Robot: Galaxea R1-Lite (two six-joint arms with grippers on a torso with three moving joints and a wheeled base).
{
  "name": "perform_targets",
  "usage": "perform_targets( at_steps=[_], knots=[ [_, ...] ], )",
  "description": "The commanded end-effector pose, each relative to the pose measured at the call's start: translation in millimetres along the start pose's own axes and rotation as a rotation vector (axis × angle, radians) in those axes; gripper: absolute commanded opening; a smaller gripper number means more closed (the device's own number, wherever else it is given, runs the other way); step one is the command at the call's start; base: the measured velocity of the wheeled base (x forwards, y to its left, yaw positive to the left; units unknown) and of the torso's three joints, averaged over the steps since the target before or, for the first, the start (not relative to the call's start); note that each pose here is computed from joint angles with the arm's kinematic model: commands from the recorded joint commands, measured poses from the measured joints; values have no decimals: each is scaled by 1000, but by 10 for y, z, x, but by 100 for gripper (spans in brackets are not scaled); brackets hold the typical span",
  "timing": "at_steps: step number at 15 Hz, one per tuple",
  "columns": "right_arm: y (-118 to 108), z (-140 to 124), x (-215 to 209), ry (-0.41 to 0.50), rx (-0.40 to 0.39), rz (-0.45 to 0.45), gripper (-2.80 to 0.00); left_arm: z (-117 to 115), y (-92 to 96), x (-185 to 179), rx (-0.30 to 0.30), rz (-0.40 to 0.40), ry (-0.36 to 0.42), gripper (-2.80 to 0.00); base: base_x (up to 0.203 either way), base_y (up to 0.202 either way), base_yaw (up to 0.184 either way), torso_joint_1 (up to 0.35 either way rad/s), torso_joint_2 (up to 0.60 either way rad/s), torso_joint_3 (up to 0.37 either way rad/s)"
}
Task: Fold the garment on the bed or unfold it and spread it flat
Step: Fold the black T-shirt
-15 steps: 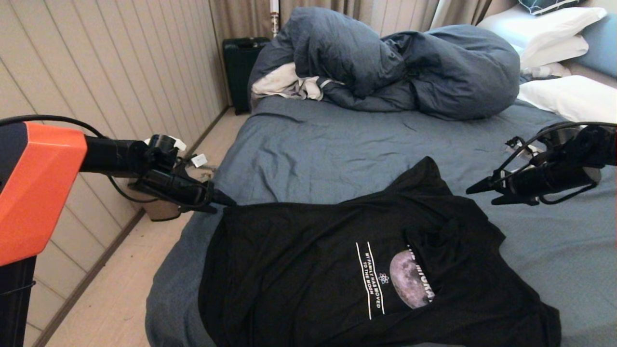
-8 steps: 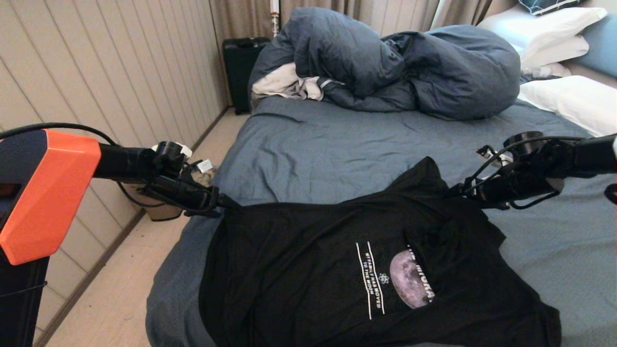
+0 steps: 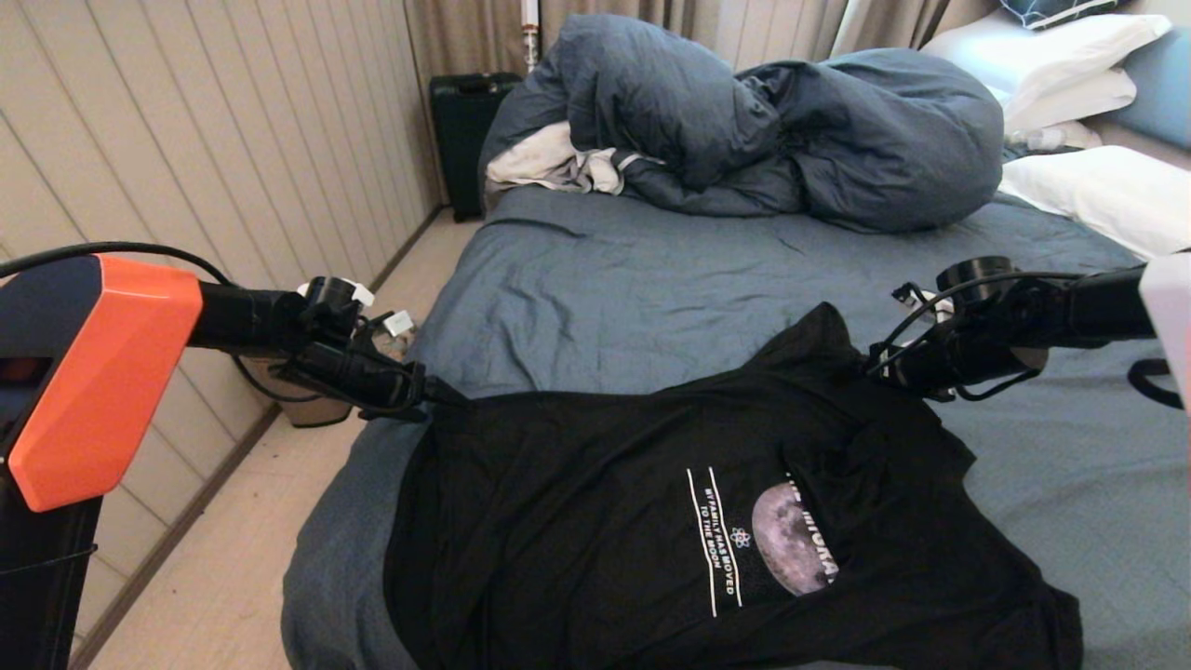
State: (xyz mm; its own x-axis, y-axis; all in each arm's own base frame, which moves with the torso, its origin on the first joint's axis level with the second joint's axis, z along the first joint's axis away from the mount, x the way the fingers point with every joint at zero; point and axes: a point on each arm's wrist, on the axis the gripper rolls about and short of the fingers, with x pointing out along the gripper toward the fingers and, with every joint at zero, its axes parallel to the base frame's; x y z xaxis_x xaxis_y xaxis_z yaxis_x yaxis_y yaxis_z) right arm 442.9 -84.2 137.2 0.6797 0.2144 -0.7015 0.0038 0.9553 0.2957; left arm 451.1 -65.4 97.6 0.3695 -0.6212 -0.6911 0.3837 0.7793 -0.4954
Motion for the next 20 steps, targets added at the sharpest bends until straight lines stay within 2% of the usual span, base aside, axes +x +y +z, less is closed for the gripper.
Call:
perform_targets(
  at_steps=[1,4,8,11,15,20],
  knots=[
    [2,-1,-9,1,1,2,-280,-17,-14,50,-2,-11,13,-280,0,0,0,0,0,0],
    [19,6,-13,-3,-1,5,-280,-41,-37,17,-7,-13,19,-280,0,0,0,0,0,0],
    [61,54,-99,-30,-6,8,-280,8,-134,-144,6,-16,-14,-280,0,0,0,0,0,0],
    [94,140,-142,-98,8,11,-280,115,-185,-238,27,-11,-80,-280,0,0,0,0,0,0],
    [139,195,-170,-122,4,16,-280,261,-214,-383,43,-4,-156,-280,0,0,0,0,0,0],
    [137,325,-154,-175,30,-26,-280,408,-243,-450,51,-5,-218,-280,0,0,0,0,0,0]
  ],
)
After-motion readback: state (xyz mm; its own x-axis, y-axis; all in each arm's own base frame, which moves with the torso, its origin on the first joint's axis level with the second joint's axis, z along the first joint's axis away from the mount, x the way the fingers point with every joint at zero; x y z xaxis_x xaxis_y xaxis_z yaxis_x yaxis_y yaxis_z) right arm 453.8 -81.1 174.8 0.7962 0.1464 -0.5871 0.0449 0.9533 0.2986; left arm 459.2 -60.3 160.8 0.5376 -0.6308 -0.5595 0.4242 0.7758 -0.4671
